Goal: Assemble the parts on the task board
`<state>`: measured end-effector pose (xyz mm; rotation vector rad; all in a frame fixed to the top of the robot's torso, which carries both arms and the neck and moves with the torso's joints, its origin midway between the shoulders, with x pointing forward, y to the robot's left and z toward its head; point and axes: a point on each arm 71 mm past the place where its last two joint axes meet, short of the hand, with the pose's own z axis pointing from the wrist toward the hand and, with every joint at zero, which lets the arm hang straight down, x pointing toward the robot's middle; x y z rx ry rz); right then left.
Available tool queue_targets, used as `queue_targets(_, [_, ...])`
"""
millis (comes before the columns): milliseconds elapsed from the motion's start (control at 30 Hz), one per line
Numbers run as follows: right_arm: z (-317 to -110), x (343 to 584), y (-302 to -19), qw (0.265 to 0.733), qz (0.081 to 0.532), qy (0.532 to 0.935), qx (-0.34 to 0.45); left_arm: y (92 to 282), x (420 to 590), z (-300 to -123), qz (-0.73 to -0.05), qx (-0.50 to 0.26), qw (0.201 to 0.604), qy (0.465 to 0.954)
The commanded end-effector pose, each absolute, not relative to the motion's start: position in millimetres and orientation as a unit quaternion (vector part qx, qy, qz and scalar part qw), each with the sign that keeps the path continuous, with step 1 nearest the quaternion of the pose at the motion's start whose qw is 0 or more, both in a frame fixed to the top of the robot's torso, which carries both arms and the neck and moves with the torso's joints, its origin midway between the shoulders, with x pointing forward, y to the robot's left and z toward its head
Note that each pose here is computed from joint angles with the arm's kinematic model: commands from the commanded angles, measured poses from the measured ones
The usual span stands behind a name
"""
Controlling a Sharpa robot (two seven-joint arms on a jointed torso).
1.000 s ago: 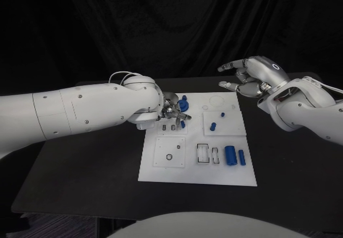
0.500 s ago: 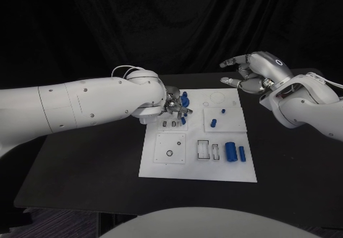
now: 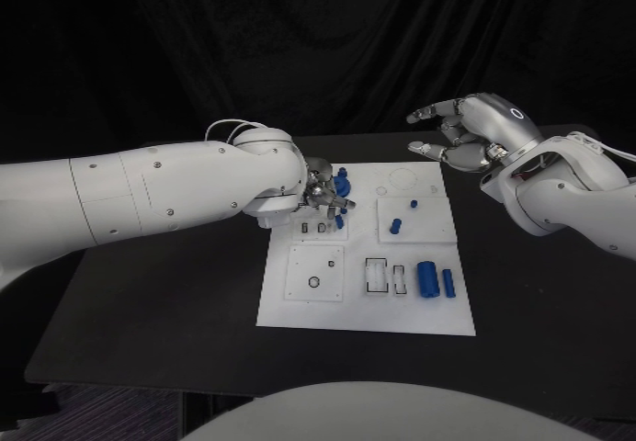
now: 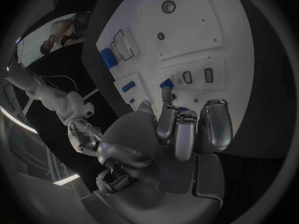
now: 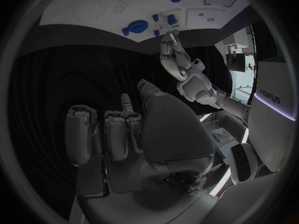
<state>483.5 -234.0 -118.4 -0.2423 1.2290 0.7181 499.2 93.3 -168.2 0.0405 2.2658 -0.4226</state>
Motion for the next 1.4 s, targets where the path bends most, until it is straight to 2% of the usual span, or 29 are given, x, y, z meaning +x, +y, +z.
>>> queue_targets(33, [-118, 484, -234, 0.751, 0.326, 0.564, -0.107, 91.3, 499.0, -169.0, -0.171, 0.016, 0.407, 0.897])
queue_targets(1033, [-118, 484, -233, 0.749, 0.327, 0.566, -0.108, 92.1, 502.5, -172.9, -0.169, 0.02, 0.4, 0.9])
queue_targets(1400, [-118, 483, -234, 0.749, 0.327, 0.566, -0.108, 95.0, 500.2, -185.9, -0.164, 0.014, 0.39, 0.906])
